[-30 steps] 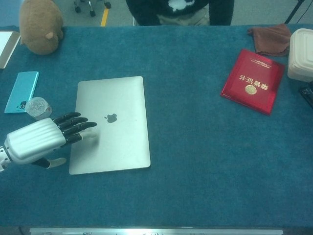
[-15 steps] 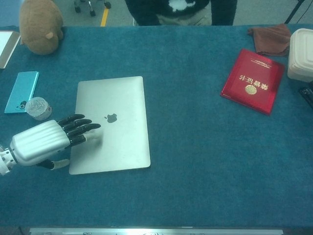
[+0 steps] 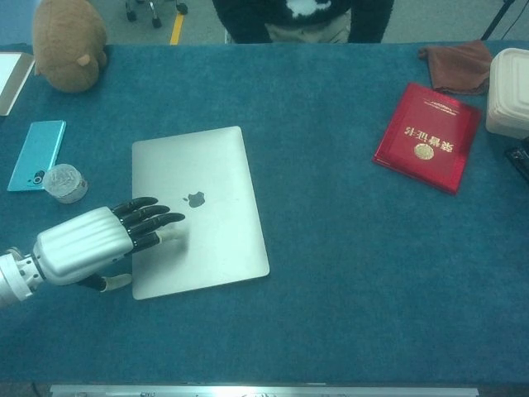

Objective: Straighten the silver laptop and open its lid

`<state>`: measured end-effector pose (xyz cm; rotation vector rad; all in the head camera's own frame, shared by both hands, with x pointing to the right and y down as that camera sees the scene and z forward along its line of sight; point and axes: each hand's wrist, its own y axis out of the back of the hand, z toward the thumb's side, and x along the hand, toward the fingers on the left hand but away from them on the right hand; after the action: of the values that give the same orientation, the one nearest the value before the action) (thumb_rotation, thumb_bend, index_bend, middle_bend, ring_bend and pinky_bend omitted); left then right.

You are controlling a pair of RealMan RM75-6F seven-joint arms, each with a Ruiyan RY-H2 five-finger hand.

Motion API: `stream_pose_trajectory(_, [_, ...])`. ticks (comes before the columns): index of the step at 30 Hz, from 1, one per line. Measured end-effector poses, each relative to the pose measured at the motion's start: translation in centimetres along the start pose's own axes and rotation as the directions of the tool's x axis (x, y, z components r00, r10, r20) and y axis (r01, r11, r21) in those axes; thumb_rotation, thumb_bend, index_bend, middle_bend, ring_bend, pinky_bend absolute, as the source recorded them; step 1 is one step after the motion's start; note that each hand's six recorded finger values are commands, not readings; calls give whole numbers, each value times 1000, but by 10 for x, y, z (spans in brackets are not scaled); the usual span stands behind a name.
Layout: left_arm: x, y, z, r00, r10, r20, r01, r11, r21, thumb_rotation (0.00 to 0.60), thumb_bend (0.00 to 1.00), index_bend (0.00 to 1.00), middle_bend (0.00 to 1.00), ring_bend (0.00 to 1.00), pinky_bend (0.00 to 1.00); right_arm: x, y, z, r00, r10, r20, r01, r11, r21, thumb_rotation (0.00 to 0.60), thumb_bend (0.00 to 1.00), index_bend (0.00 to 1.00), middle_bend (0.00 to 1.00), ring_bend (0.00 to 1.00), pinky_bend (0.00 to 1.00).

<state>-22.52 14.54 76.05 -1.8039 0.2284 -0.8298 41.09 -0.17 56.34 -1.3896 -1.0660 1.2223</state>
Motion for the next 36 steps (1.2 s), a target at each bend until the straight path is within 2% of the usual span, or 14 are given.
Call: stream_pose_trajectory(36, [53, 13, 37, 999, 19, 48, -19, 1000, -1, 600, 278, 0, 0, 0, 0, 8, 9, -22, 999, -23, 42, 24, 999, -23, 600, 127, 0, 18, 0, 26])
